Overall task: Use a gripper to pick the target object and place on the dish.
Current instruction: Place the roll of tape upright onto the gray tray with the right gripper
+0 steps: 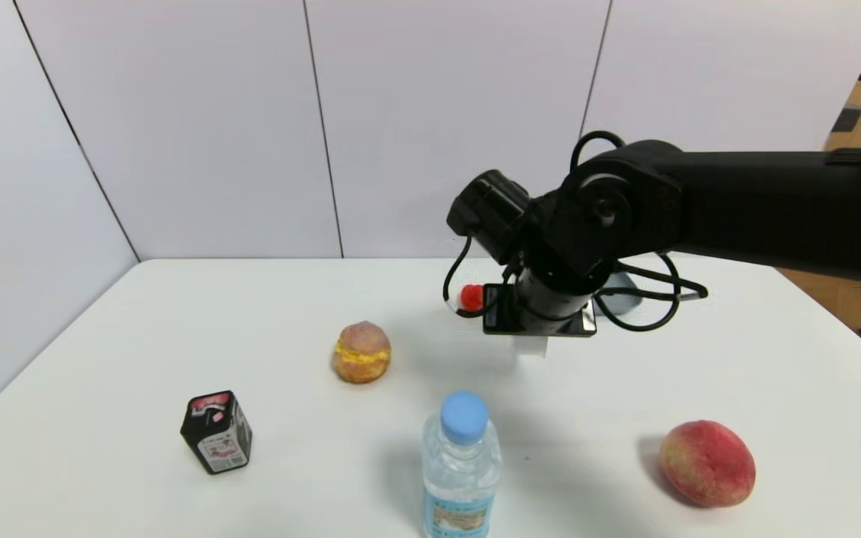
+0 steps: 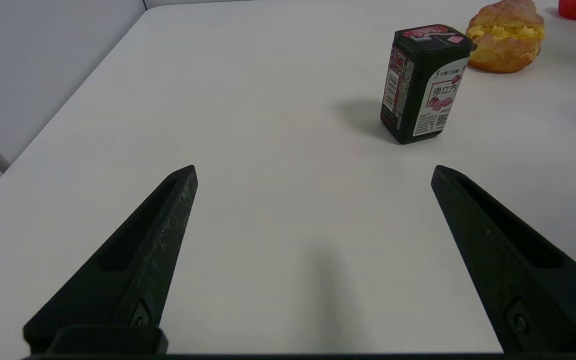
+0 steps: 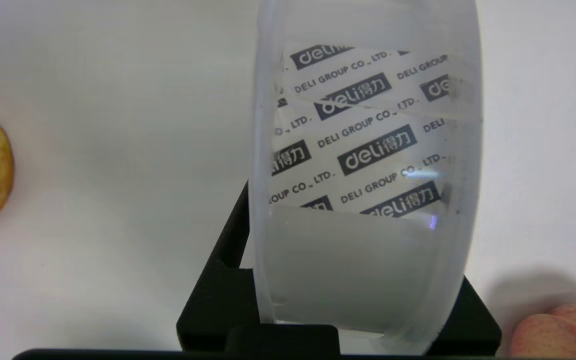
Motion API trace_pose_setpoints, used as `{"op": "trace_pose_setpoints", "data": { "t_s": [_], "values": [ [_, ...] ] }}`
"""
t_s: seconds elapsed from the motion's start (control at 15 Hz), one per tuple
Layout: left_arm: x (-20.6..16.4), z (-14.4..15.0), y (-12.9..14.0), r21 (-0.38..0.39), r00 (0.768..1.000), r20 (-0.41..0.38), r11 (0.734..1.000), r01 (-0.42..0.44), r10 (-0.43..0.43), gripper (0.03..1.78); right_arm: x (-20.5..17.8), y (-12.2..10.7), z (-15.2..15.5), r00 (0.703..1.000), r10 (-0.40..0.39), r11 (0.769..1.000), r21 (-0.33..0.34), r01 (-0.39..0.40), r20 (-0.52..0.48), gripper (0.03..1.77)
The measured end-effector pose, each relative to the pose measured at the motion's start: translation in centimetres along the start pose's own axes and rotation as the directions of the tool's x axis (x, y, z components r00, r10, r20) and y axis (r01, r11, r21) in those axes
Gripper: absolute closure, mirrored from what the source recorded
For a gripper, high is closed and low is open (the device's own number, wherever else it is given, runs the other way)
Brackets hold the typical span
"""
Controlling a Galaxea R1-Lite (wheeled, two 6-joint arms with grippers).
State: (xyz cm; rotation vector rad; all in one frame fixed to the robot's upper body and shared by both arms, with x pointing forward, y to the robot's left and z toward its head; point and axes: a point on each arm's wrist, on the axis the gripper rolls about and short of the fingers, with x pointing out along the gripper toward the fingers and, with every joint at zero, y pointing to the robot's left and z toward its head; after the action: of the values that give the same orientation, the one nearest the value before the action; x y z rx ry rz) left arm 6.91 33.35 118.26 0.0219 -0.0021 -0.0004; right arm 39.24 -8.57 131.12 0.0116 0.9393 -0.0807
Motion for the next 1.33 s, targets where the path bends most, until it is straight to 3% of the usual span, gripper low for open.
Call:
{"op": "trace_pose_setpoints", "data": {
  "t_s": [0.4, 0.73, 1.0, 1.33],
  "values": [
    [0.0, 0.0, 0.0, -0.001, 1.000, 0.000, 1.000, 0.000, 0.000, 0.12, -1.4, -3.5, 3.7, 0.989, 0.000, 0.999, -0.039, 0.006, 0.150, 1.21],
    [0.0, 0.0, 0.0, -0.001, 1.000, 0.000, 1.000, 0.000, 0.000, 0.12, 0.7, -9.3, 8.3, 0.961, -0.084, 0.987, -0.110, 0.116, 0.263, 1.21],
    [0.0, 0.0, 0.0, -0.001, 1.000, 0.000, 1.000, 0.000, 0.000, 0.12, 3.8, -11.4, 9.7, 0.954, -0.136, 0.974, -0.138, 0.177, 0.267, 1.21],
    [0.0, 0.0, 0.0, -0.001, 1.000, 0.000, 1.000, 0.000, 0.000, 0.12, 7.5, -12.0, 9.8, 0.962, -0.155, 0.971, -0.146, 0.191, 0.224, 1.21]
  ]
}}
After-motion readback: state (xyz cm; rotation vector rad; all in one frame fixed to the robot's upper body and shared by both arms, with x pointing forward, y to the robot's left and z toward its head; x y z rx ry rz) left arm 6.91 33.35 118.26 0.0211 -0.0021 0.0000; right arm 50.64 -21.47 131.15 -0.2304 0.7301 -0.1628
